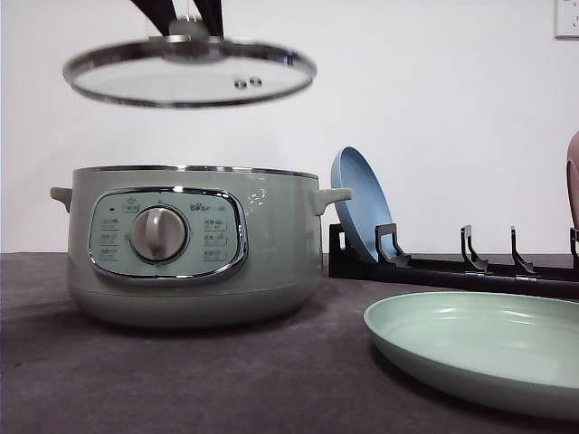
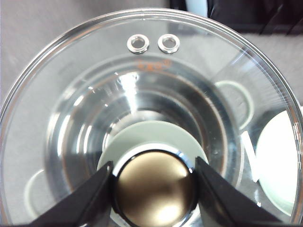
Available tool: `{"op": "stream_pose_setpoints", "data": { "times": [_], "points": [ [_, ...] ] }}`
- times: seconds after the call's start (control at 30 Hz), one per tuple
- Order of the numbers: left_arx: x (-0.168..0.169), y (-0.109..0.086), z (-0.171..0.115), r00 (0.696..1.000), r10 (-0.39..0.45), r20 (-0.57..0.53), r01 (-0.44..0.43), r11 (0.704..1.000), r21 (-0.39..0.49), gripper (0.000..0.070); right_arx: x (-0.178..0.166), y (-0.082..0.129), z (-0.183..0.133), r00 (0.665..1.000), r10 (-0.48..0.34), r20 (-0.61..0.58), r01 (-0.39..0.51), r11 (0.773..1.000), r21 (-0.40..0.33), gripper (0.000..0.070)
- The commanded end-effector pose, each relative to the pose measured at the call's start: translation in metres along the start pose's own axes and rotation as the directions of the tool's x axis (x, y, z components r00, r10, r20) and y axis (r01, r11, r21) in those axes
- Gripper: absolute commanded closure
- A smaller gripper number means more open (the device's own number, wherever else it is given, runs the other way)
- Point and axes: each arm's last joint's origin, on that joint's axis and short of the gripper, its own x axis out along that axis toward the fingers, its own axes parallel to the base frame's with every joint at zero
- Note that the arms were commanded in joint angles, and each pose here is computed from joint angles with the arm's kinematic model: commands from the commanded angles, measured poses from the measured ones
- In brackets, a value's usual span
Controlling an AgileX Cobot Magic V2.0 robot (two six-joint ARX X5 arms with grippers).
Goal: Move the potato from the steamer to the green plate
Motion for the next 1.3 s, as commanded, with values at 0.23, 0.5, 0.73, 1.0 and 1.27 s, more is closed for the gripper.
{"op": "stream_pose_setpoints", "data": {
  "times": [0.23, 0.5, 0.73, 1.0, 1.27],
  "points": [
    [-0.040, 0.021, 0.000, 0.990, 0.061, 0.128, -0.055, 0.997, -0.050, 0.0691, -0.002, 0.002, 0.003, 1.000, 0.007, 0.012, -0.007, 1.000, 0.007, 0.0086],
    [-0.045, 0.056, -0.005, 0.981, 0.164, 0.102, -0.149, 0.979, -0.142, 0.0690, -0.002, 0.001, 0.002, 1.000, 0.003, 0.003, -0.004, 1.000, 0.008, 0.0086],
    [-0.050, 0.088, -0.012, 0.969, 0.233, 0.082, -0.210, 0.952, -0.221, 0.0690, -0.002, 0.001, 0.000, 1.000, -0.004, -0.014, 0.004, 1.000, 0.010, 0.0086],
    [-0.058, 0.126, -0.023, 0.948, 0.313, 0.054, -0.282, 0.908, -0.309, 0.0690, -0.002, 0.001, 0.000, 1.000, 0.001, -0.019, -0.001, 1.000, 0.010, 0.0086],
    [-0.065, 0.148, -0.031, 0.933, 0.358, 0.033, -0.322, 0.874, -0.364, 0.0690, 0.009, 0.004, 0.005, 0.994, 0.052, -0.095, -0.050, 0.999, 0.020, 0.0087]
  ]
}}
